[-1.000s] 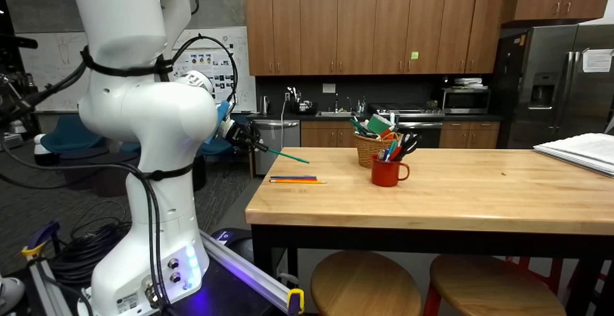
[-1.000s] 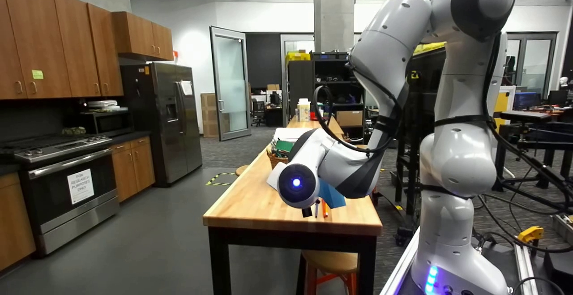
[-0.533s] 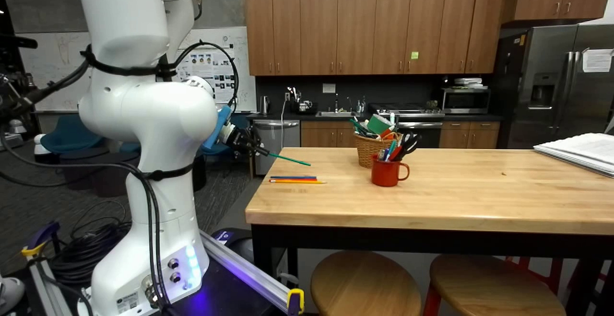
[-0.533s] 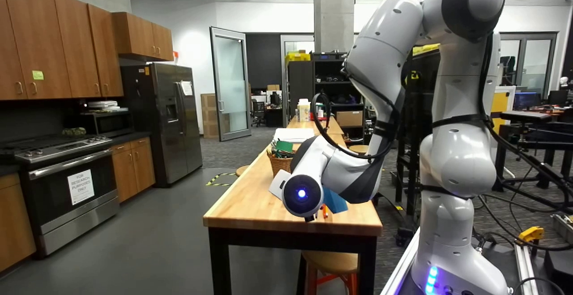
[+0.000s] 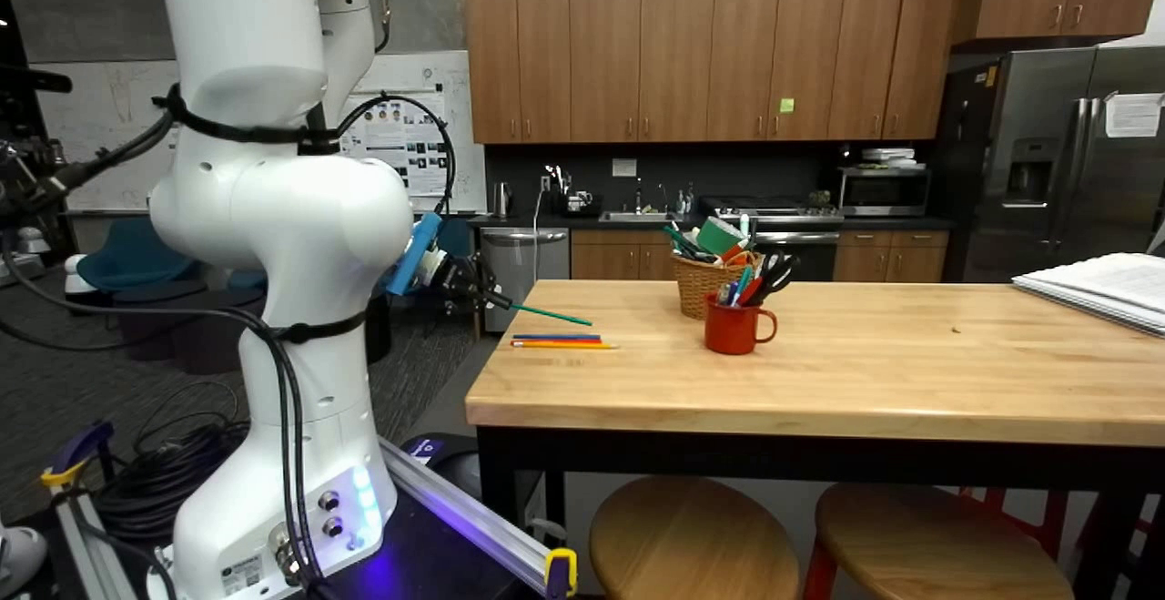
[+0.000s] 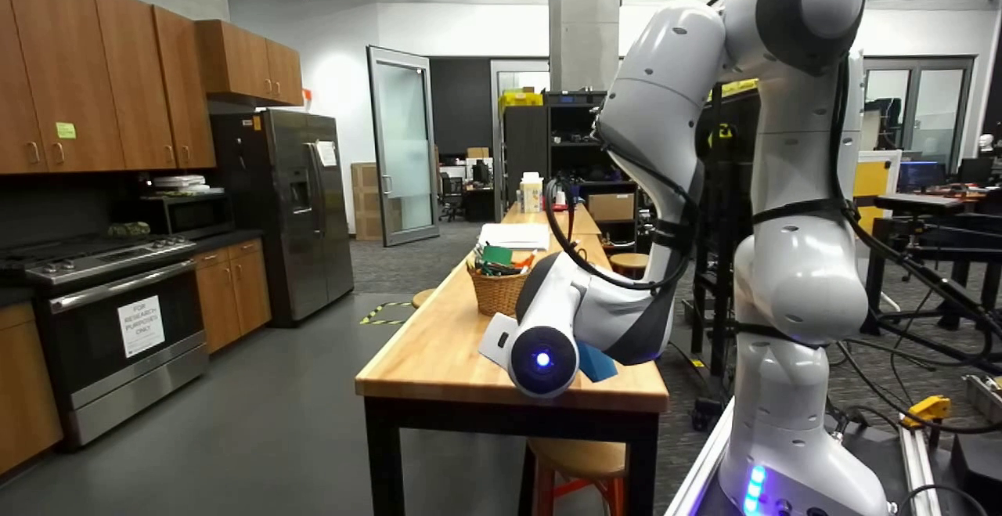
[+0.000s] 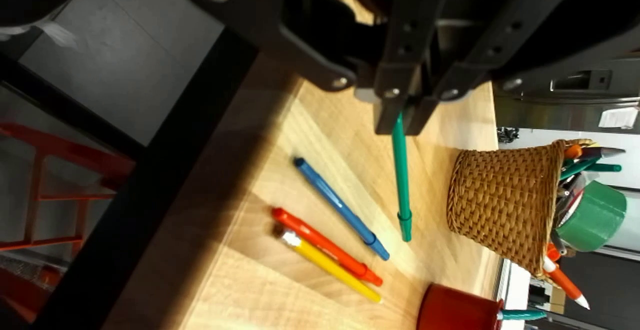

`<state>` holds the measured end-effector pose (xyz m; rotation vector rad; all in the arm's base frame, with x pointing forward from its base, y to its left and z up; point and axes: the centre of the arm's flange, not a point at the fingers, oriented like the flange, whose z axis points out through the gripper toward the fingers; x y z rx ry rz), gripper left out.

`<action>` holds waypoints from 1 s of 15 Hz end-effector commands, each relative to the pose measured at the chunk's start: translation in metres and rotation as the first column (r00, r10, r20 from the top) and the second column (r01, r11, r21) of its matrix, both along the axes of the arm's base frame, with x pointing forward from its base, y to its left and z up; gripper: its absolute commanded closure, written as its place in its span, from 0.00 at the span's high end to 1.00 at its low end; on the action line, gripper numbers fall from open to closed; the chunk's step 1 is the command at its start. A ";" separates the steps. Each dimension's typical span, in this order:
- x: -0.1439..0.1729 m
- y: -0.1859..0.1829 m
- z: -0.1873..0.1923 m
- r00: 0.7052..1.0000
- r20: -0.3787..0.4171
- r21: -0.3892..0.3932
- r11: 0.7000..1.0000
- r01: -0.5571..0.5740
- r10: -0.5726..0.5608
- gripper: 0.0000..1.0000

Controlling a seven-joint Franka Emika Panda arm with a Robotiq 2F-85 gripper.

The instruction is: Remove the green pencil from the stationary basket and put it on the table

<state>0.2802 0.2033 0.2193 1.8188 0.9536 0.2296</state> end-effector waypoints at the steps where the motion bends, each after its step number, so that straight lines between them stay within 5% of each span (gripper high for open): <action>1: 0.000 -0.009 -0.010 0.999 -0.005 -0.018 0.999 -0.047 0.047 0.02; 15: -0.004 -0.021 -0.015 0.984 -0.068 -0.075 0.983 -0.169 0.164 0.02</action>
